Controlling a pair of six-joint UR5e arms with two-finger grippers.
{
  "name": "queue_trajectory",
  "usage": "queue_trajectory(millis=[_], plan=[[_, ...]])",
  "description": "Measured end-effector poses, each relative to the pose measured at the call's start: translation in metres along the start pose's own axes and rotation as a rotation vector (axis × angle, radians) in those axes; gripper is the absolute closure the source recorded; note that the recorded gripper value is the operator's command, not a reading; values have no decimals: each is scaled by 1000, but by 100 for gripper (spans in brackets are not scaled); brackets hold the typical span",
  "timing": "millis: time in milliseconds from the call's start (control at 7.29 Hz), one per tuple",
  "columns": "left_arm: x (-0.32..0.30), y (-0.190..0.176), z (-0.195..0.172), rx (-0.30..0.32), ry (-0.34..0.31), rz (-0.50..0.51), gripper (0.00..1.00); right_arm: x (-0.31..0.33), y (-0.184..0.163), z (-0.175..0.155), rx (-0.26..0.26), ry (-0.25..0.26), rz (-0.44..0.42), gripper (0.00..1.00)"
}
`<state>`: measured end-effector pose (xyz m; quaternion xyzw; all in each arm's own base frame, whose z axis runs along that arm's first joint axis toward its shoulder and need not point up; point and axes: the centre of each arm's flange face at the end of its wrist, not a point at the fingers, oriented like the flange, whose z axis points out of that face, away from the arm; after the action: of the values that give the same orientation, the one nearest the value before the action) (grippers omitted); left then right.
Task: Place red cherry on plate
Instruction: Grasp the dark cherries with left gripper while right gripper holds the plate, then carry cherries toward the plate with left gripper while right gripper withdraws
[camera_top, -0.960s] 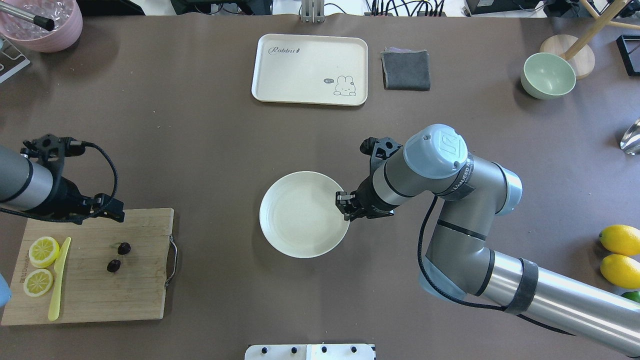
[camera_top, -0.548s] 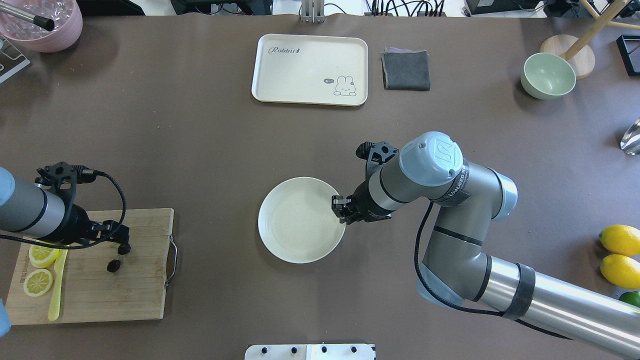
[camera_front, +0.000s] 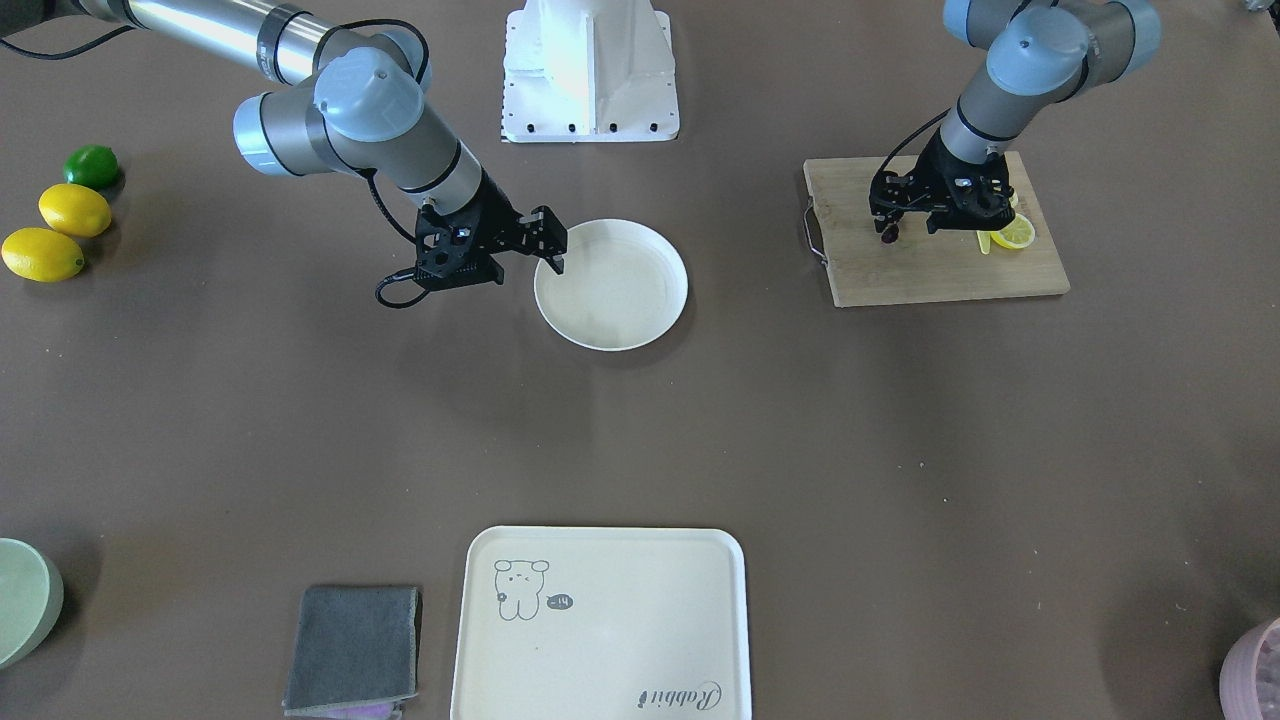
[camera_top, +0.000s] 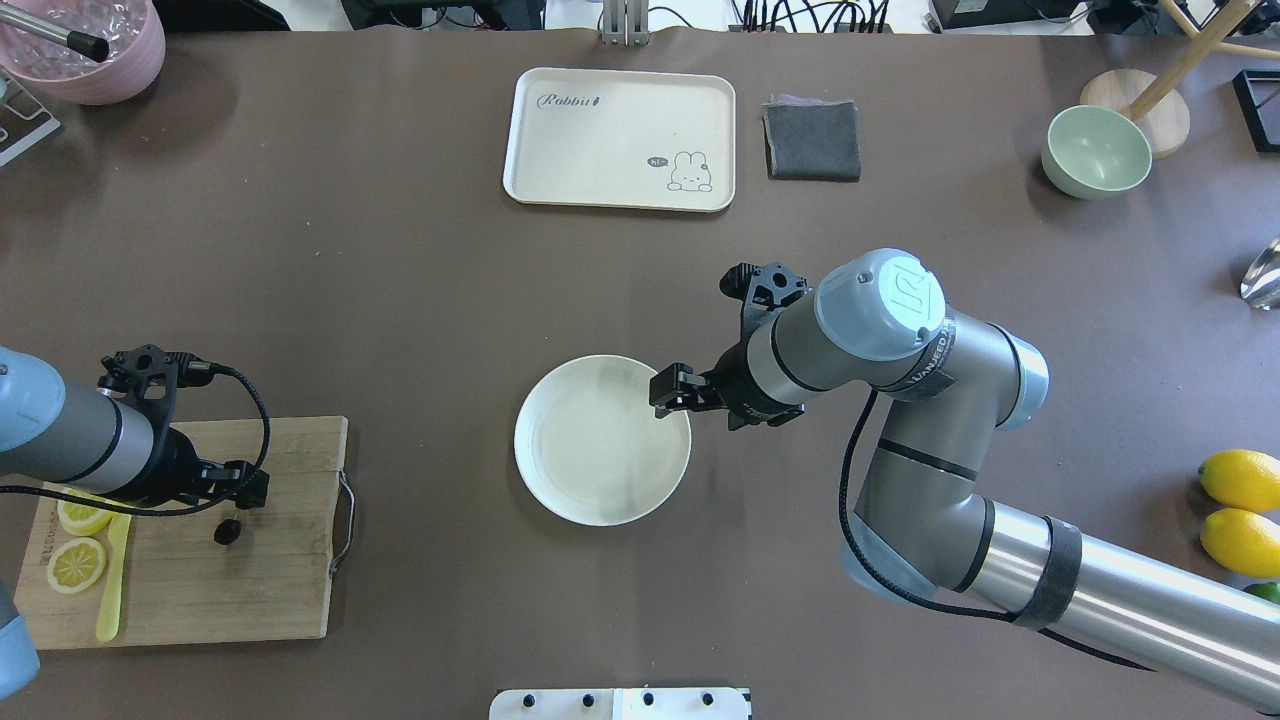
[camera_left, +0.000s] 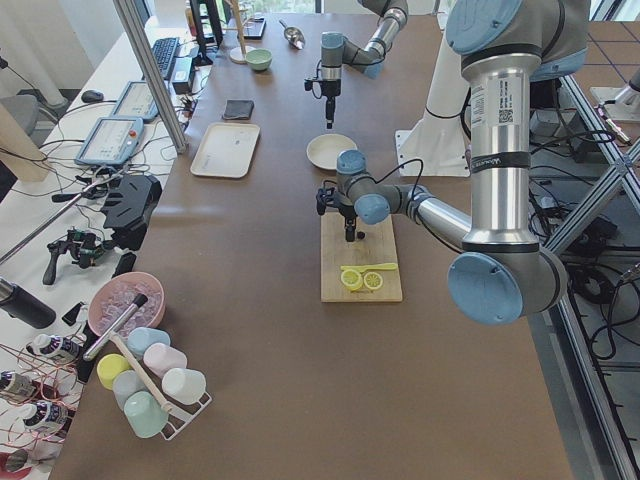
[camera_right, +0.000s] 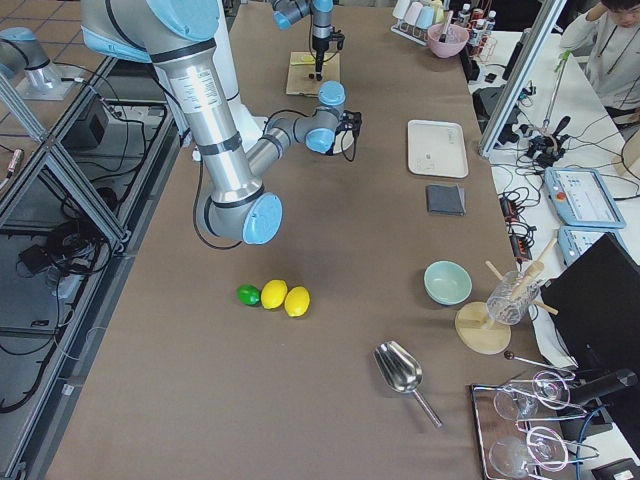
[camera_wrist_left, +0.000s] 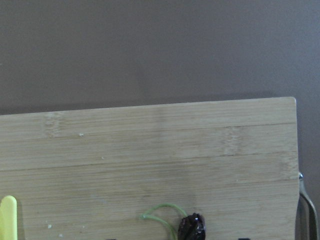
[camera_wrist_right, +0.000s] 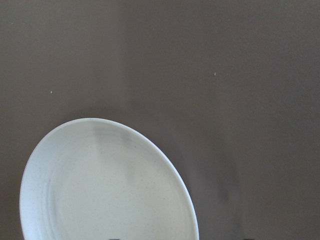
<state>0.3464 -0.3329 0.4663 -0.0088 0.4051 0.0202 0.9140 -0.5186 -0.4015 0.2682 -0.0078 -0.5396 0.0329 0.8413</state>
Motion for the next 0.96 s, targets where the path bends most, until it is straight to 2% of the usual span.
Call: queue_trajectory(millis=[137,685,960], plan=[[3,-1,2,0,2,2,100,3,-2,-1,4,3,2,0],[14,-4,-4,9,23,12,100,10,-5,-4,11,7,14,0],[48,-10,-29,38,93,21,100,11,-10,-27,30,-14,16,0]])
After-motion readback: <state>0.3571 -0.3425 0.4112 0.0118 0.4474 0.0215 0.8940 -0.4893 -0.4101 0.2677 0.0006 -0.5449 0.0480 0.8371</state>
